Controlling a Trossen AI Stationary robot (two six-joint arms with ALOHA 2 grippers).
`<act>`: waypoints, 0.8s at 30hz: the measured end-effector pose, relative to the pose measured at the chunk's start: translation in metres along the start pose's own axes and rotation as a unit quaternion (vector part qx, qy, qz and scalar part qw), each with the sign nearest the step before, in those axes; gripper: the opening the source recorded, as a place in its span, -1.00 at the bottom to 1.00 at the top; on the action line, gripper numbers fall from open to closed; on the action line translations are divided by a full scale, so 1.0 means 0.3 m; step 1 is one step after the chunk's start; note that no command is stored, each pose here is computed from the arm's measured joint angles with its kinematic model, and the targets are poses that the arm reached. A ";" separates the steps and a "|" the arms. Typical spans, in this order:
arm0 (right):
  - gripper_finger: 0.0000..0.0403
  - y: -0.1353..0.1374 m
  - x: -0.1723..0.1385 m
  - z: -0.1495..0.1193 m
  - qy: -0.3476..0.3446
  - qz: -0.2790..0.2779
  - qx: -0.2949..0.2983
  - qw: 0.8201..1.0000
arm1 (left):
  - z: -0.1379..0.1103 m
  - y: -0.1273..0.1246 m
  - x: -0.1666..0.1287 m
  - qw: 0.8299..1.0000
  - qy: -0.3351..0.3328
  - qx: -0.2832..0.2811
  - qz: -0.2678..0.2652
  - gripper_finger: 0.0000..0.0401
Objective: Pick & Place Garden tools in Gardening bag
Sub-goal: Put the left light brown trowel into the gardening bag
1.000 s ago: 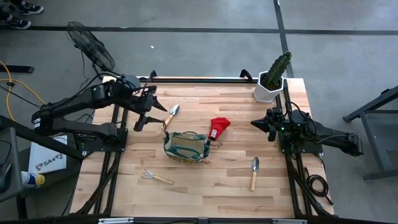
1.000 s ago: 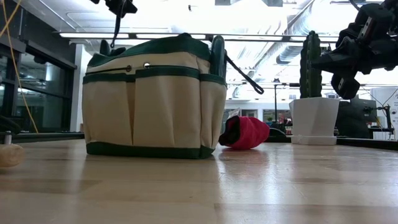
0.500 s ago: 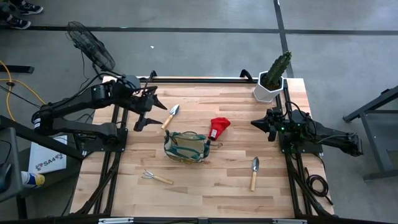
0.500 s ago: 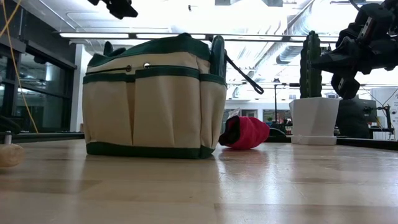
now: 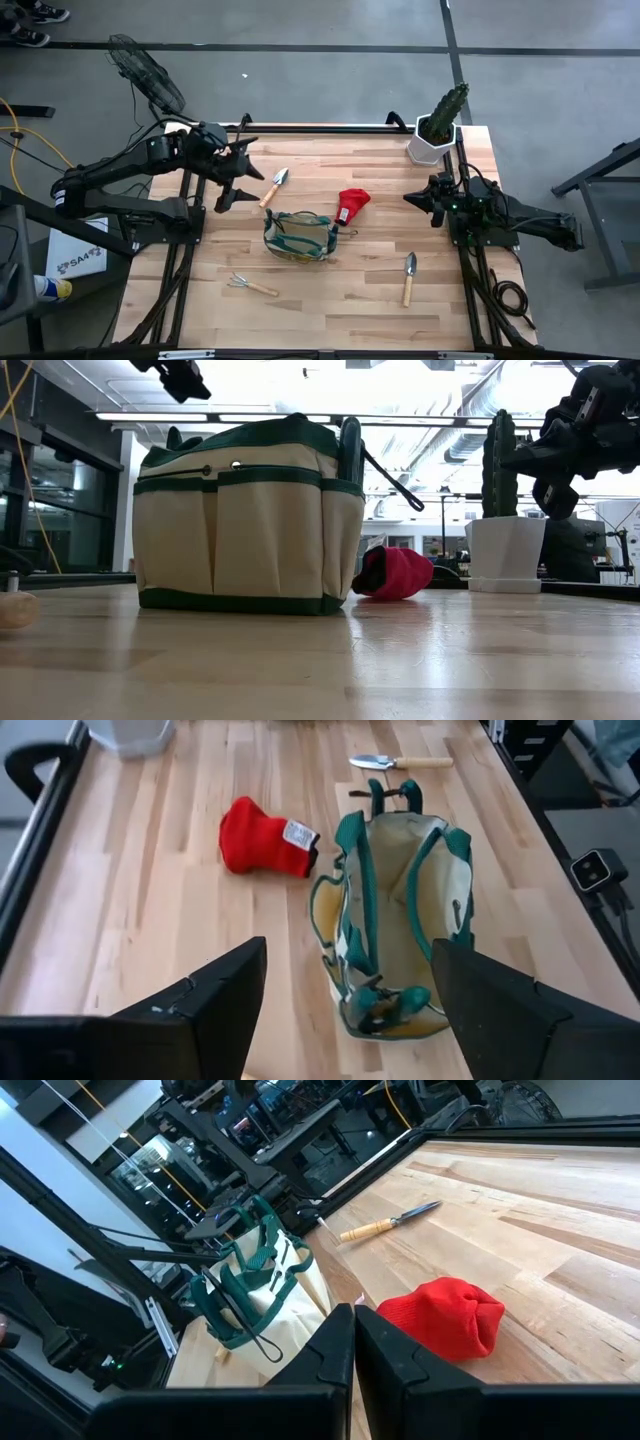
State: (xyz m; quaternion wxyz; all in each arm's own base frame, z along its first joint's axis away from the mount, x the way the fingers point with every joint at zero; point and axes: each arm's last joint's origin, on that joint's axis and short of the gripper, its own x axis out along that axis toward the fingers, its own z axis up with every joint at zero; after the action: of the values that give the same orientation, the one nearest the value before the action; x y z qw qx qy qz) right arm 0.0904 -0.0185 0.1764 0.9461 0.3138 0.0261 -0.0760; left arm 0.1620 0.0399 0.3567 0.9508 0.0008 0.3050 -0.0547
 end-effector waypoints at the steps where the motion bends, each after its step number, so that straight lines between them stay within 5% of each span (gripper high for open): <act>1: -0.98 0.000 0.000 0.000 0.000 0.000 0.000 1.000 | -0.002 0.000 0.000 1.000 0.002 -0.006 0.000 0.35; 16: -0.98 0.000 0.000 0.000 0.000 0.000 0.000 1.000 | -0.021 -0.002 -0.001 0.999 0.034 -0.036 0.007 0.19; 24: -0.98 0.000 0.000 0.000 0.000 0.000 0.000 1.000 | -0.050 0.006 -0.005 0.984 0.081 -0.134 0.082 0.13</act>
State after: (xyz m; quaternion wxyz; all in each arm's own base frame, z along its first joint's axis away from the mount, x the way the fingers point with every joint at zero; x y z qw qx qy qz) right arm 0.0904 -0.0185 0.1763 0.9461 0.3139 0.0262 -0.0761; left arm 0.1523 0.0423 0.3453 0.9155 -0.0971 0.3849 0.0655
